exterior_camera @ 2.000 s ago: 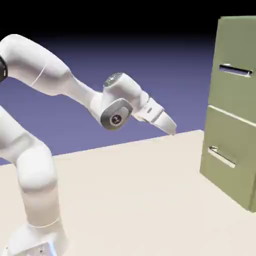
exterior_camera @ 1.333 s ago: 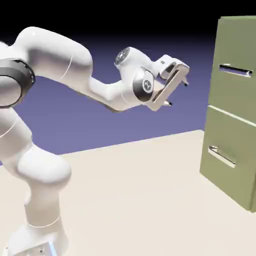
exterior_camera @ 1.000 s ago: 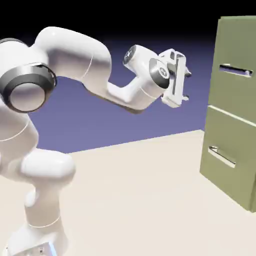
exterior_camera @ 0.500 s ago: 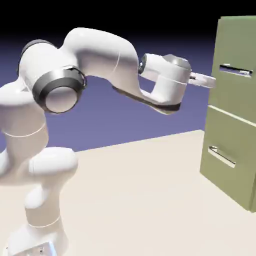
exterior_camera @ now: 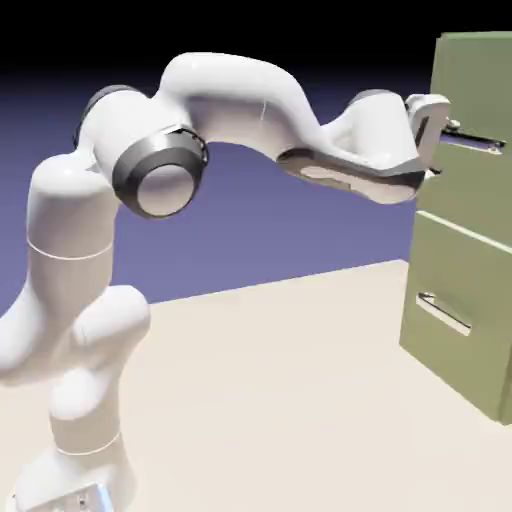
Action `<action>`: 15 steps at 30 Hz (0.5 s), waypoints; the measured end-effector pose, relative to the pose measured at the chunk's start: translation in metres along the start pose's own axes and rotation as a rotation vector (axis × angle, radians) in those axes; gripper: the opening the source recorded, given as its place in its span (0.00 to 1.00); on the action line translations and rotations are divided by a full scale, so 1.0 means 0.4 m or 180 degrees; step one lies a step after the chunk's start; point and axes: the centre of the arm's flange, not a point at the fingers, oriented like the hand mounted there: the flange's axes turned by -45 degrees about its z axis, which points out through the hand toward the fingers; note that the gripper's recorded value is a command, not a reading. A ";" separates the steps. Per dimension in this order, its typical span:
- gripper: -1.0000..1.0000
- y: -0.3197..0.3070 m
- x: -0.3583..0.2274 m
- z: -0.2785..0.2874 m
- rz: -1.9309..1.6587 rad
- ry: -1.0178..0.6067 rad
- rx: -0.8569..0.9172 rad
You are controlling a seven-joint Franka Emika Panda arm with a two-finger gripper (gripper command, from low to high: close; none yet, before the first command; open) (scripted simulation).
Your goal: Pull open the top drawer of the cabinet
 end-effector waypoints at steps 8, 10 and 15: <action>0.50 -0.012 0.005 0.089 -0.0022 0.0000 0.0028; 0.50 -0.003 0.001 0.121 -0.0039 -0.0001 0.0013; 0.00 -0.002 0.000 0.087 -0.0042 0.0000 0.0011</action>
